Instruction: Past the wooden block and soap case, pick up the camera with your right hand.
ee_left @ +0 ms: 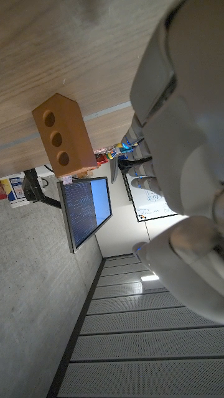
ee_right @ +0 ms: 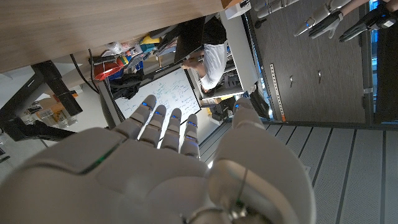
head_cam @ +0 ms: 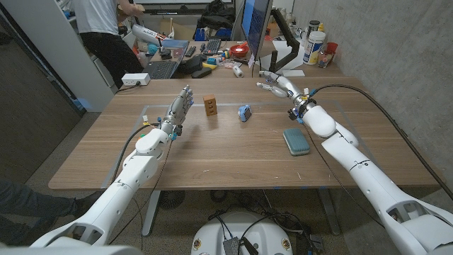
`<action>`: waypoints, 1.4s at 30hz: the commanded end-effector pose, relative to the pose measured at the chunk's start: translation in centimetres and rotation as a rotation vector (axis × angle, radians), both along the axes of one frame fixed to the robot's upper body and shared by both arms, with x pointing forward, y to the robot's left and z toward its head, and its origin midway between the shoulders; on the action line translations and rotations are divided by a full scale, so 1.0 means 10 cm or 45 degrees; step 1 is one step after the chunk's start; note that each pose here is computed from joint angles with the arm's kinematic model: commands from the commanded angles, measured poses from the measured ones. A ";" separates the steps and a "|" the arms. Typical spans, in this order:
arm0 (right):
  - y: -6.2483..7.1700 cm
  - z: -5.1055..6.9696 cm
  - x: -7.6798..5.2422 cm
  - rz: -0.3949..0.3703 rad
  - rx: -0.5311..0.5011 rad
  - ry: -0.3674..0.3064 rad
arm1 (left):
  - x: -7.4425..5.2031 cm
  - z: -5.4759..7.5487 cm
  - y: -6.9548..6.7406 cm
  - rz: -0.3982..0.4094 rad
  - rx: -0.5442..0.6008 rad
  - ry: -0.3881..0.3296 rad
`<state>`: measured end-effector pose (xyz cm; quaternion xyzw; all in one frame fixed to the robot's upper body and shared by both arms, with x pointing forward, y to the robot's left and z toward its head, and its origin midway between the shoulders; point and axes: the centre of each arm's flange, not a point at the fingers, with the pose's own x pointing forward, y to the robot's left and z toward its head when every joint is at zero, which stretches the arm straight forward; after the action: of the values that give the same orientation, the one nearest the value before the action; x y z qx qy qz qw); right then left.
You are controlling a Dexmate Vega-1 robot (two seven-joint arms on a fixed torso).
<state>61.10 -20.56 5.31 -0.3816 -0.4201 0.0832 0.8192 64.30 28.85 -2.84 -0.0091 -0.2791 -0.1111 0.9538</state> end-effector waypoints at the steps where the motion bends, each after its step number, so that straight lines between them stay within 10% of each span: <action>1: 0.11 -0.01 -0.04 -0.067 -0.059 -0.004 | 0.04 -0.02 -0.01 -0.007 -0.003 0.006; 42: 0.44 0.08 -0.18 -0.297 -0.318 -0.006 | 0.05 0.04 0.01 -0.026 0.016 -0.005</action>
<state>59.52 -16.98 6.01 -0.5041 -0.3748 0.0467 0.7767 64.73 29.00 -2.59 -0.0057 -0.2782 -0.1201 0.9530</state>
